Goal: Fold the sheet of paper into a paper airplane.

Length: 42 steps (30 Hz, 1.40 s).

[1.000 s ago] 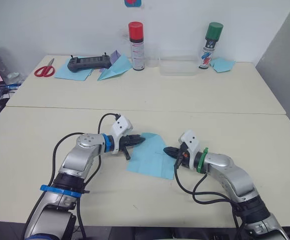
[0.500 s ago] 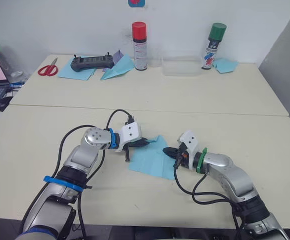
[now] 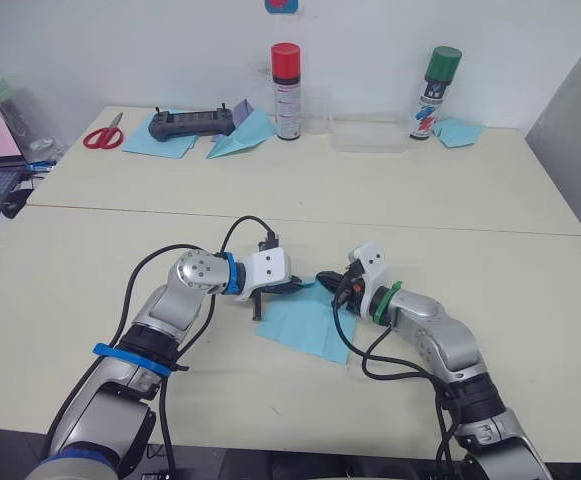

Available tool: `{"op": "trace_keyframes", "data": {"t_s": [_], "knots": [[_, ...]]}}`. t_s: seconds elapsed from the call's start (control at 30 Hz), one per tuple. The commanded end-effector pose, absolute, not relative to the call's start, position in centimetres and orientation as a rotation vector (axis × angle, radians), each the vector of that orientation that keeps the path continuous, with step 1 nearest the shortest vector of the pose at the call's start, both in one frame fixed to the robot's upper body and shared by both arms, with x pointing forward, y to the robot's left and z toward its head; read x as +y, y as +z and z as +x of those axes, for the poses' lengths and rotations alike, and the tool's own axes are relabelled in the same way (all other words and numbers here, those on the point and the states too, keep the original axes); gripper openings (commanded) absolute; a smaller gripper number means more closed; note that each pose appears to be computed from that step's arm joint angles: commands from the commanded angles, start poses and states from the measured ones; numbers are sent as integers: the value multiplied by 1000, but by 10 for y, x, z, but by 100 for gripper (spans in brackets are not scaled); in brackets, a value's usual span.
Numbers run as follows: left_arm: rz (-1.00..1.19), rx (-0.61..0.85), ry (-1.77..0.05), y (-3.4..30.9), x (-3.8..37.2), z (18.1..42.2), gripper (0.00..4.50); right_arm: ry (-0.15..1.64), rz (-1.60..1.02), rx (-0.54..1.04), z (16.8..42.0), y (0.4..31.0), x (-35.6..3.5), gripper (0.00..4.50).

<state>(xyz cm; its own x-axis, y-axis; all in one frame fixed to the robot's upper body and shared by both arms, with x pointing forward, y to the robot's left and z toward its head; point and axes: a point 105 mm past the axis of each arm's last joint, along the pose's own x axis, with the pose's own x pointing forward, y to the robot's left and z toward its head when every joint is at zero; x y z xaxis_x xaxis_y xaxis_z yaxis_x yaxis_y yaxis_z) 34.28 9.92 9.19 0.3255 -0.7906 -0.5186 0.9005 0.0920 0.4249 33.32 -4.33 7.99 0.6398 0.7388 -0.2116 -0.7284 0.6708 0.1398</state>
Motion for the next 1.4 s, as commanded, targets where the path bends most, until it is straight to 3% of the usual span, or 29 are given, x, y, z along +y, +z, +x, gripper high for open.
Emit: {"op": "trace_keyframes", "data": {"t_s": [0.03,0.57,0.8,1.07,1.23,1.4], "knots": [[775,223,-1279,79,101,338,2,845,45,196,338,95,-38,0],[779,232,-1275,78,103,336,2,784,34,176,344,100,-56,0],[794,227,-1284,79,101,338,2,810,99,143,343,112,-42,0],[816,207,-1290,82,101,337,2,809,-36,296,338,72,-38,0],[872,144,-1323,88,100,333,2,803,-52,331,336,65,-43,0],[805,138,-1382,111,102,325,129,814,-50,342,333,62,-44,0]]}}
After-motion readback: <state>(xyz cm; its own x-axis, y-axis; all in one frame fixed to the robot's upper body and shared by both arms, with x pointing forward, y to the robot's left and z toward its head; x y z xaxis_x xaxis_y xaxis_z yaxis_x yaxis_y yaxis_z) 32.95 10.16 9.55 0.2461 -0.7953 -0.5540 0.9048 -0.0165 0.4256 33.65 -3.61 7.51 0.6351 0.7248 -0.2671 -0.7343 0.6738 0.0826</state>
